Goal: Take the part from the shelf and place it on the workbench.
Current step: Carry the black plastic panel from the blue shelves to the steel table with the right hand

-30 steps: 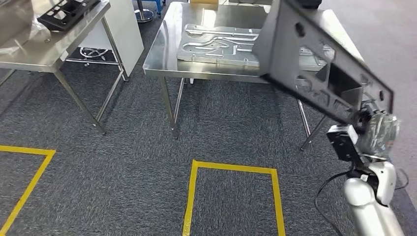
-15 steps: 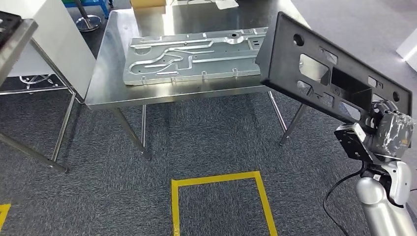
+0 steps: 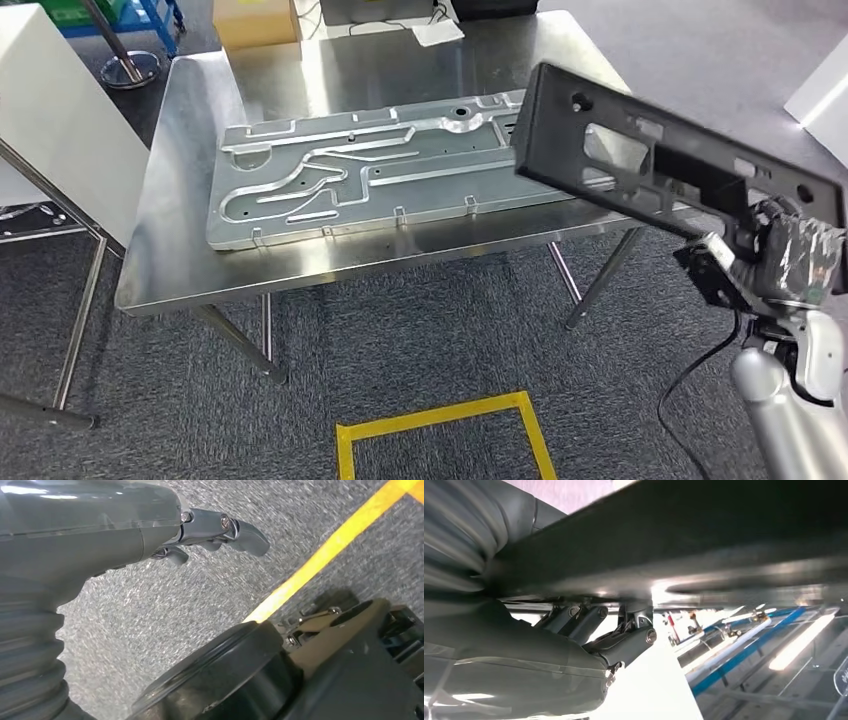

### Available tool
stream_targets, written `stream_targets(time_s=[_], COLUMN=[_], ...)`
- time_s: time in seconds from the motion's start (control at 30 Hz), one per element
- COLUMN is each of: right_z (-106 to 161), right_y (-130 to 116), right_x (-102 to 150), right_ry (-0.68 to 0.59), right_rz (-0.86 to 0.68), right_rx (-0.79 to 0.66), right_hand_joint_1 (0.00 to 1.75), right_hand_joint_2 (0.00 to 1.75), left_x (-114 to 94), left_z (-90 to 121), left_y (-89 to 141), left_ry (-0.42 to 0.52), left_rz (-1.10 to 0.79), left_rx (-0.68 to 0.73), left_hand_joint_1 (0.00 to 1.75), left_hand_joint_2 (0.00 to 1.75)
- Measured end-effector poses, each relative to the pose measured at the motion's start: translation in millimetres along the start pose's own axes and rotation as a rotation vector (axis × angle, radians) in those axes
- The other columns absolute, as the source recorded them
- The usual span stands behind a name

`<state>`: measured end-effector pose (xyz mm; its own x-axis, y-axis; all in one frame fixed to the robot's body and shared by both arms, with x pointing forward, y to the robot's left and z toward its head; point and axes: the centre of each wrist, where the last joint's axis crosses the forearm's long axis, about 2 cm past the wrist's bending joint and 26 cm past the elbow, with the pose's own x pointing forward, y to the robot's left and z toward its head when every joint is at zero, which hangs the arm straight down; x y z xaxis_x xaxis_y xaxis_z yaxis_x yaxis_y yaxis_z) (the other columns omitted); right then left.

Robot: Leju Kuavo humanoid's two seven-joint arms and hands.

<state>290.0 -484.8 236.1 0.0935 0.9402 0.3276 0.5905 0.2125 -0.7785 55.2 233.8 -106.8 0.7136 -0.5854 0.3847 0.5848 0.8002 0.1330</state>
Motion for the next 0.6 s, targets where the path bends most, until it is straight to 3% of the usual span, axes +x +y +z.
stream_targets(time_s=[0.1, 0.23, 0.4, 0.6], right_z=[-53.2, -85.3, -106.2, -107.0], right_y=[-32.2, -53.8, -73.4, -70.9], right_x=[-11.9, -20.1, -27.2, -31.9], right_ry=[0.021, 0.048, 0.089, 0.099], right_rz=[0.063, 0.129, 0.165, 0.18], right_rx=[0.001, 0.016, 0.086, 0.12], right_hand_joint_1=[1.75, 1.75, 1.75, 1.75], right_hand_joint_2=[1.75, 1.75, 1.75, 1.75], left_x=[-2.2, -7.4, -11.8, -14.5], left_z=[0.7, 2.2, 3.3, 4.1], left_y=[-1.2, -3.2, -3.6, -4.1], left_ry=[0.005, 0.015, 0.009, 0.013], left_rz=[-0.001, 0.008, 0.027, 0.029], left_rx=[-0.007, -0.008, -0.003, -0.003], left_hand_joint_1=[0.0, 0.0, 0.0, 0.0], left_hand_joint_2=[1.75, 1.75, 1.75, 1.75])
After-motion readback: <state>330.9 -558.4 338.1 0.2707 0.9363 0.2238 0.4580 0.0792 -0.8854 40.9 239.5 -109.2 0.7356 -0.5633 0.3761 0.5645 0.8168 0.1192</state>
